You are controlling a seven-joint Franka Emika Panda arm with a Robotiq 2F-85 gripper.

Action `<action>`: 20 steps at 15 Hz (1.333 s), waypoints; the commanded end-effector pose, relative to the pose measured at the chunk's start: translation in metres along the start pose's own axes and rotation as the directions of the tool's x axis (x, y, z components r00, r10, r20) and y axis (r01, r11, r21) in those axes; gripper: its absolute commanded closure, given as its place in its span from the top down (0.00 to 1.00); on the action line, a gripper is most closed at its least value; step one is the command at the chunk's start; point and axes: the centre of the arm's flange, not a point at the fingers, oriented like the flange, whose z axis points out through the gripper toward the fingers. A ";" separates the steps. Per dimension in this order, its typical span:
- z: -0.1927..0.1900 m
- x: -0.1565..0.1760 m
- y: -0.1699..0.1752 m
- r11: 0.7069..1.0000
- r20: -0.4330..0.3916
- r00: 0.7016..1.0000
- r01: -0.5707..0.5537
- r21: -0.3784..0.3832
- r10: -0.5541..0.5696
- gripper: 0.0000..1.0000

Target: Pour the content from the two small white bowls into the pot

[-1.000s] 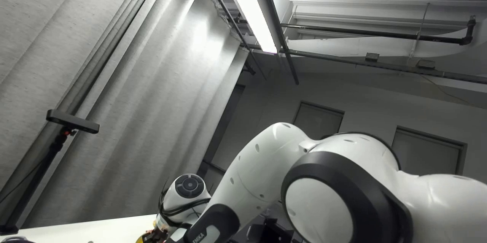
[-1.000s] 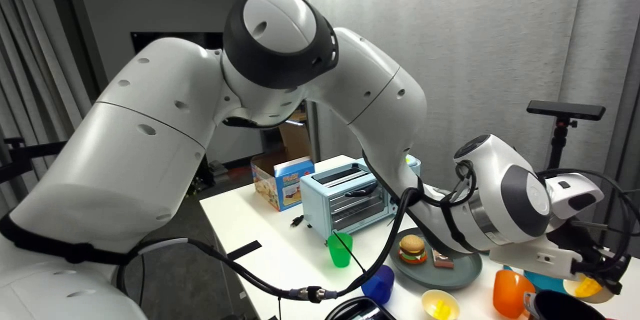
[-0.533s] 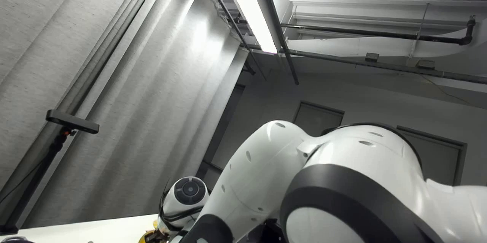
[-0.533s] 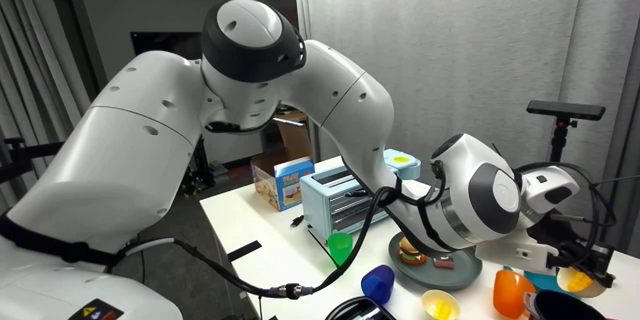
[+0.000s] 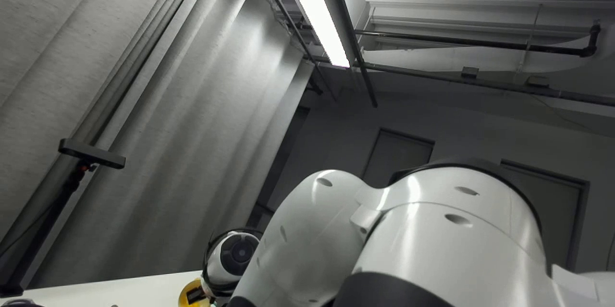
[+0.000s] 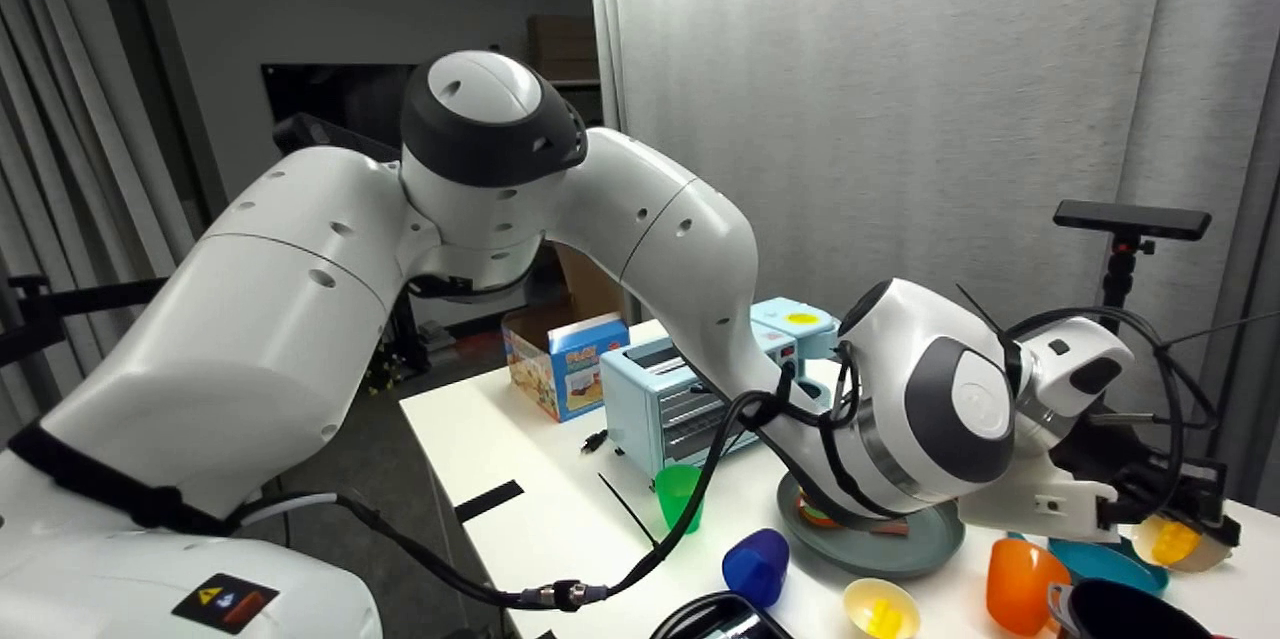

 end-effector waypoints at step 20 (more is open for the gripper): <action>-0.007 -0.002 0.004 0.961 -0.237 0.937 0.218 -0.170 -0.255 0.01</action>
